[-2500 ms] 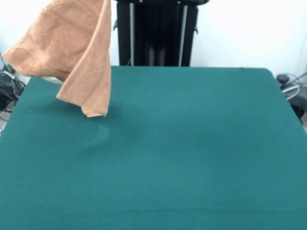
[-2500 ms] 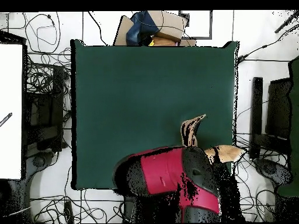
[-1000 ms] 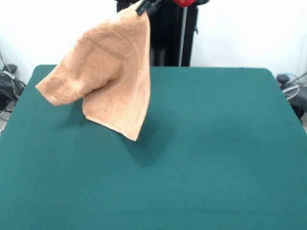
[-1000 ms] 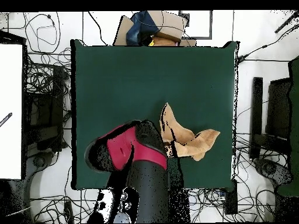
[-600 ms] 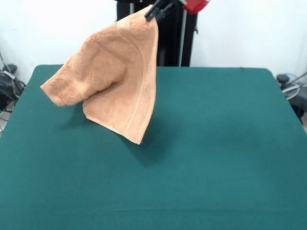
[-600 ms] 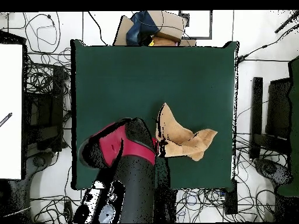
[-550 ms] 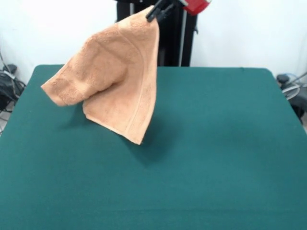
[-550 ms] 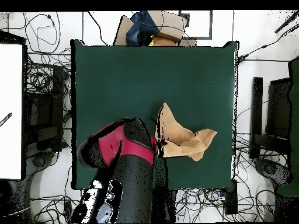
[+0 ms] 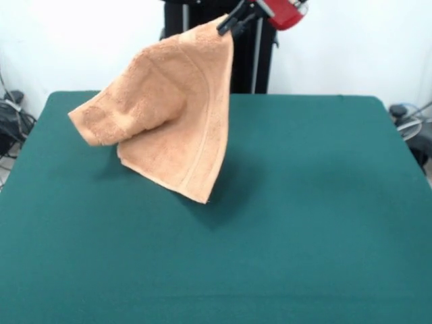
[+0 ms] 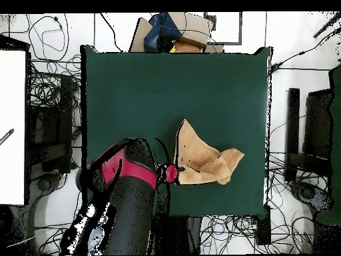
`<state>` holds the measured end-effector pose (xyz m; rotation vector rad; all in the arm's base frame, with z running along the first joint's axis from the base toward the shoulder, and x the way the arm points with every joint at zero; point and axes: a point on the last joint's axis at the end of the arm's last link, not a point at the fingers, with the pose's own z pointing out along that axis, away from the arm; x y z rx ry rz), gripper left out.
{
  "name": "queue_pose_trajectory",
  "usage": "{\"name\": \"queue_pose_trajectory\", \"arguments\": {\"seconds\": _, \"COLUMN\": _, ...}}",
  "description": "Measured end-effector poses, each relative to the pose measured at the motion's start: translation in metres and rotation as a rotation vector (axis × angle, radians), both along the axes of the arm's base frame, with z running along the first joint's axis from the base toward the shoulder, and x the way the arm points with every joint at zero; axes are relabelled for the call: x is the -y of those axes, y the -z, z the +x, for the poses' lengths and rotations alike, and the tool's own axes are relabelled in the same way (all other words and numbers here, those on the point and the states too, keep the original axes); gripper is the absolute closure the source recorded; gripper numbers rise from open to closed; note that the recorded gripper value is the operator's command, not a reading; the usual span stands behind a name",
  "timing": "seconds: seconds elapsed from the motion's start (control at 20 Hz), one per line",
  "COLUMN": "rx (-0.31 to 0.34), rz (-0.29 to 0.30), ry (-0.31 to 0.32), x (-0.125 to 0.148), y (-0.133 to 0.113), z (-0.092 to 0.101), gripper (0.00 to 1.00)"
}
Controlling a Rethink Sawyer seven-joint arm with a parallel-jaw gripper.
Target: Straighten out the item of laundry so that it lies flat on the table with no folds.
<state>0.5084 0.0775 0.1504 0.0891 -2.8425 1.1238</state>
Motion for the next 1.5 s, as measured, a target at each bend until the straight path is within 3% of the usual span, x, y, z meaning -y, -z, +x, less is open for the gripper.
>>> {"name": "queue_pose_trajectory", "arguments": {"seconds": 0.85, "rx": 0.085, "rz": -0.150, "ry": 0.105, "x": -0.033, "y": 0.058, "z": -0.053, "gripper": 1.00}}
{"name": "queue_pose_trajectory", "arguments": {"seconds": 1.5, "rx": 0.131, "rz": -0.190, "ry": 0.114, "x": -0.058, "y": 0.094, "z": -0.083, "gripper": 1.00}}
